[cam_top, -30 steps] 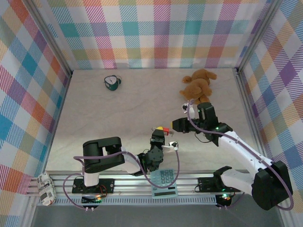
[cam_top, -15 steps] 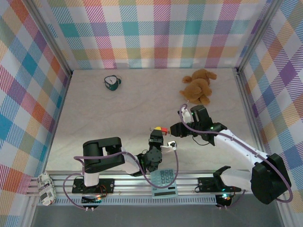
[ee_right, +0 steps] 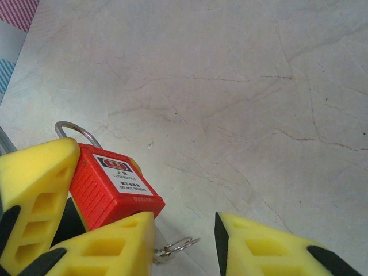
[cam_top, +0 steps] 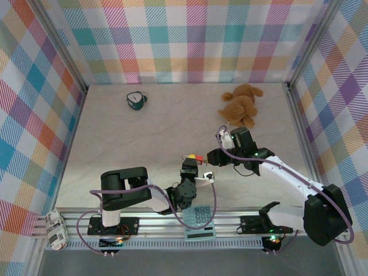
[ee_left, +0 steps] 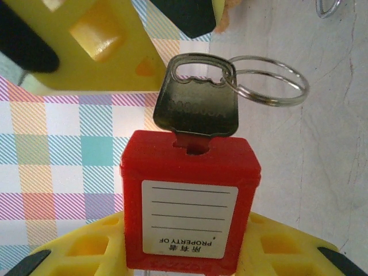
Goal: Unlock with the key
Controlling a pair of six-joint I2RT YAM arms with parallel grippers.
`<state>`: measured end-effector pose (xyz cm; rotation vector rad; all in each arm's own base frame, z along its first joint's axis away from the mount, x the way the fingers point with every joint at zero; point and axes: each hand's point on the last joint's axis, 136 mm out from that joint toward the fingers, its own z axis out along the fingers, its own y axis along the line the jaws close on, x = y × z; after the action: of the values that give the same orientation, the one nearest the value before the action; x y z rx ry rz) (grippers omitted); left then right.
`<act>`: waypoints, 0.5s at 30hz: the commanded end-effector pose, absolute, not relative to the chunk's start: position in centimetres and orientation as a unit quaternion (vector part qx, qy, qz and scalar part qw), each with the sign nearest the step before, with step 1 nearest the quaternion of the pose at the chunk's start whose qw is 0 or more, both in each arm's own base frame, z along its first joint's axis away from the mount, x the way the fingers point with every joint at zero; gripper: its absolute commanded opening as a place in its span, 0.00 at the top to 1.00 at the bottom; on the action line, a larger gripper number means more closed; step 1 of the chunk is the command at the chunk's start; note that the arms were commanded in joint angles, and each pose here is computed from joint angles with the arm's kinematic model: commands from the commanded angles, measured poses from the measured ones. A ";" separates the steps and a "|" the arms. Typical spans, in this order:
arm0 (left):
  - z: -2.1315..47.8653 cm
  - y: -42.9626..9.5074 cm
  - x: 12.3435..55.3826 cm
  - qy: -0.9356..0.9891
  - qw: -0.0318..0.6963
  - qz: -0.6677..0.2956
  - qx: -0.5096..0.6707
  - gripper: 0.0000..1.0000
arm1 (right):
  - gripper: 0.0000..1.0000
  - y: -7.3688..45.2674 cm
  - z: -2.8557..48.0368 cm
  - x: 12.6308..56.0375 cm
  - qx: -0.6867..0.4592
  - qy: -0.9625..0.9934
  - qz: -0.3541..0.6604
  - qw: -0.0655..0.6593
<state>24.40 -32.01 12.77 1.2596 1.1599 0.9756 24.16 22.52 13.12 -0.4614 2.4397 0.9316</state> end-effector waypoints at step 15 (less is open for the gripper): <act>14.3 -32.0 24.0 0.505 0.578 0.398 0.502 0.88 | 0.59 24.2 14.9 22.5 -0.207 0.883 0.353 0.228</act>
<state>24.41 -32.01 12.77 1.2594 1.1602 0.9759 22.54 23.87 14.35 -0.5387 2.4404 0.9792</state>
